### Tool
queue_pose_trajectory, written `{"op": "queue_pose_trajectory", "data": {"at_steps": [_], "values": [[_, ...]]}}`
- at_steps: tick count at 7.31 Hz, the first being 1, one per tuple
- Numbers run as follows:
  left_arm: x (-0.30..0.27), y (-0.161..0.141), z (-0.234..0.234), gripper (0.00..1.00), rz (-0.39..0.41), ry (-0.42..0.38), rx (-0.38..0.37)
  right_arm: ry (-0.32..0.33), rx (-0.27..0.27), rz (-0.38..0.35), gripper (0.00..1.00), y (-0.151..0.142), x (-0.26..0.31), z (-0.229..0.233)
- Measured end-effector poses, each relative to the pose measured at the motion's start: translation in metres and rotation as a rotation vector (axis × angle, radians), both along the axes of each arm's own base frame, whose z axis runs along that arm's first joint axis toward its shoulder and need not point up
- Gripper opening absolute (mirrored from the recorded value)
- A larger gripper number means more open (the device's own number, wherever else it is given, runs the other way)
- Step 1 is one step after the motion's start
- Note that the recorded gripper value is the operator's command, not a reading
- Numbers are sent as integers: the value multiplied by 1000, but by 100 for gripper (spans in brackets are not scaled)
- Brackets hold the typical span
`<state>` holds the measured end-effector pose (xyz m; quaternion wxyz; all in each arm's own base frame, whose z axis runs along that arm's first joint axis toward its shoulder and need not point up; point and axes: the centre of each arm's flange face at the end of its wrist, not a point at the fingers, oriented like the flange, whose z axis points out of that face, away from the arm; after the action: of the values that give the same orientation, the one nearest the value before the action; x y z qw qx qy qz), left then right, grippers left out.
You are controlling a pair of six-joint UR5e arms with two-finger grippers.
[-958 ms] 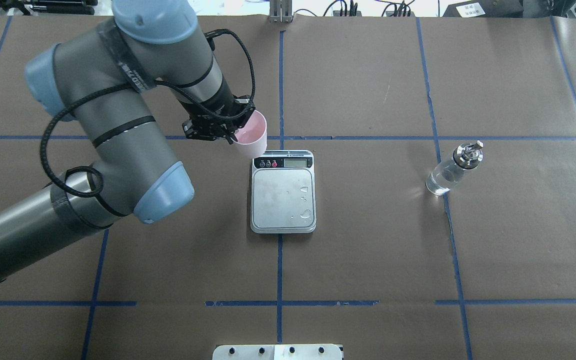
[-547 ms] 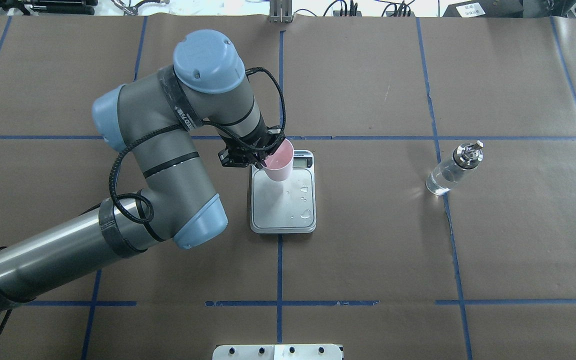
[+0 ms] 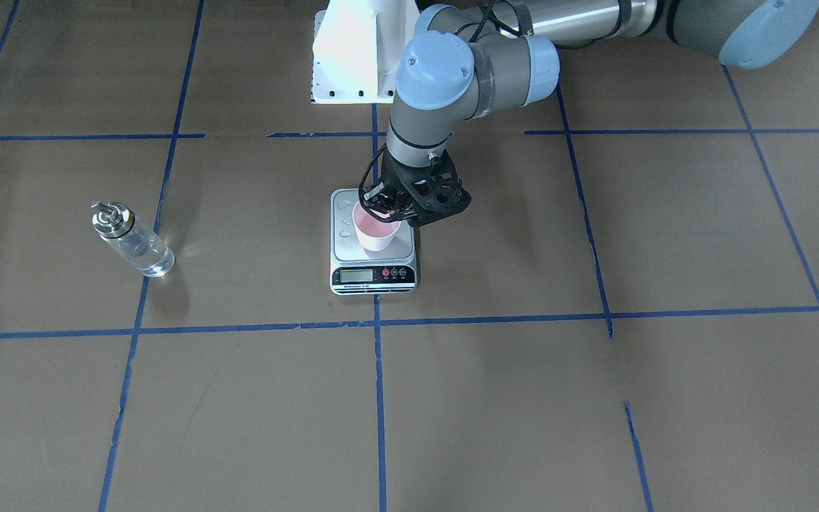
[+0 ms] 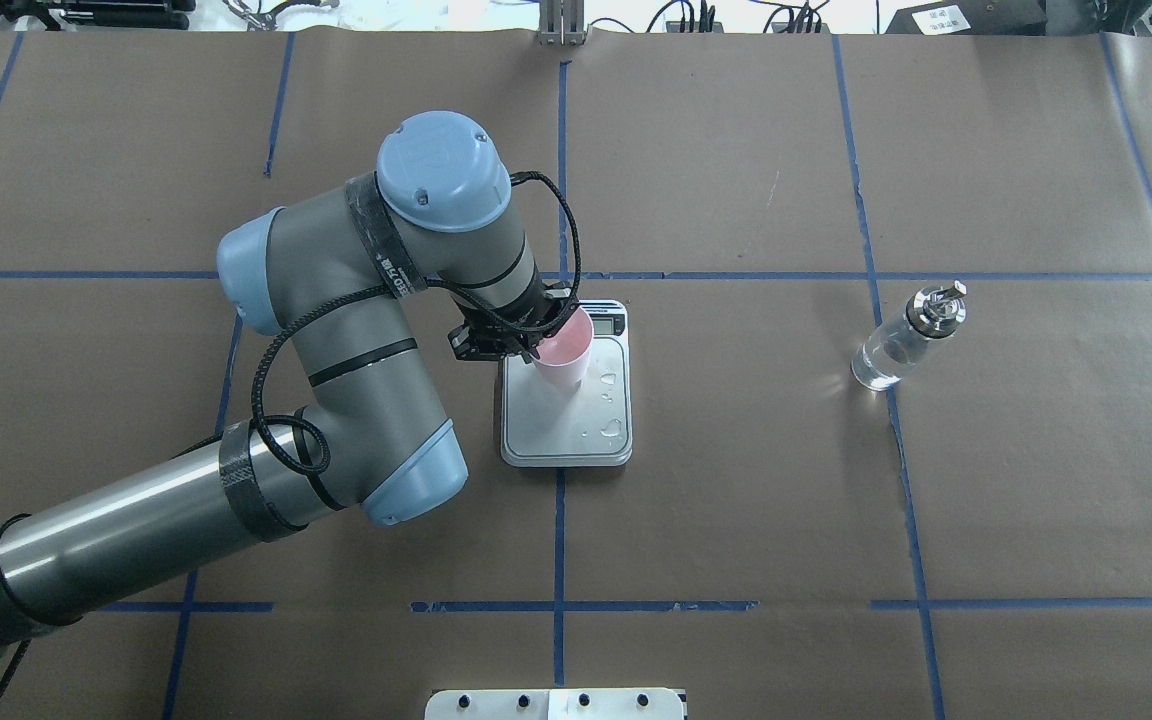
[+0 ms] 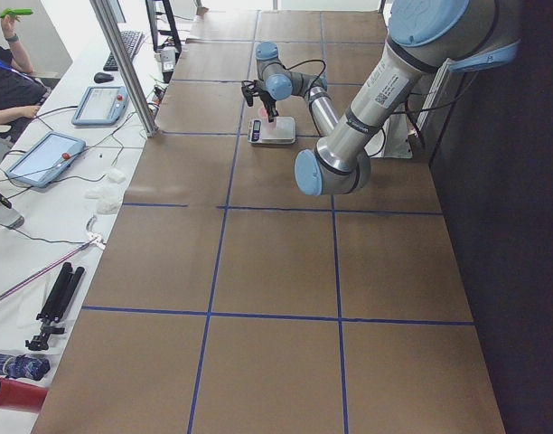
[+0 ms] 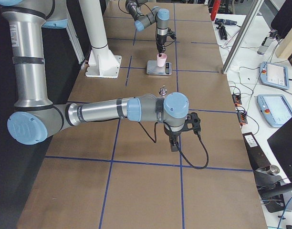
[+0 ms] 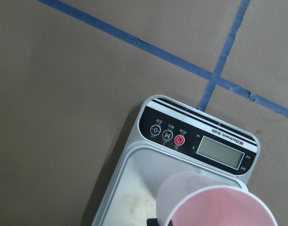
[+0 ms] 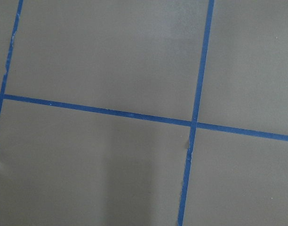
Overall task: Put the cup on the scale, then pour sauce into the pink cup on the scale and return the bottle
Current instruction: 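Carry the pink cup with the left gripper onto the scale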
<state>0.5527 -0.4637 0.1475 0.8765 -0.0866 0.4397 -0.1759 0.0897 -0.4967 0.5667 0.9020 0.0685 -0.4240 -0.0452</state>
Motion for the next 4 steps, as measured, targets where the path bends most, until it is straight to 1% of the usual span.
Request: {"op": "queue_pose_trajectory", "data": {"at_steps": [2,3,4], "values": [[6,10,-2,0,16,3,2,-2,1,2,100,0,0,-2],[7,13,-2,12,22,5,2,-2,1,2,100,0,0,-2],[9,15,0,65,24,3,1,-2,1,2,100,0,0,-2]]}}
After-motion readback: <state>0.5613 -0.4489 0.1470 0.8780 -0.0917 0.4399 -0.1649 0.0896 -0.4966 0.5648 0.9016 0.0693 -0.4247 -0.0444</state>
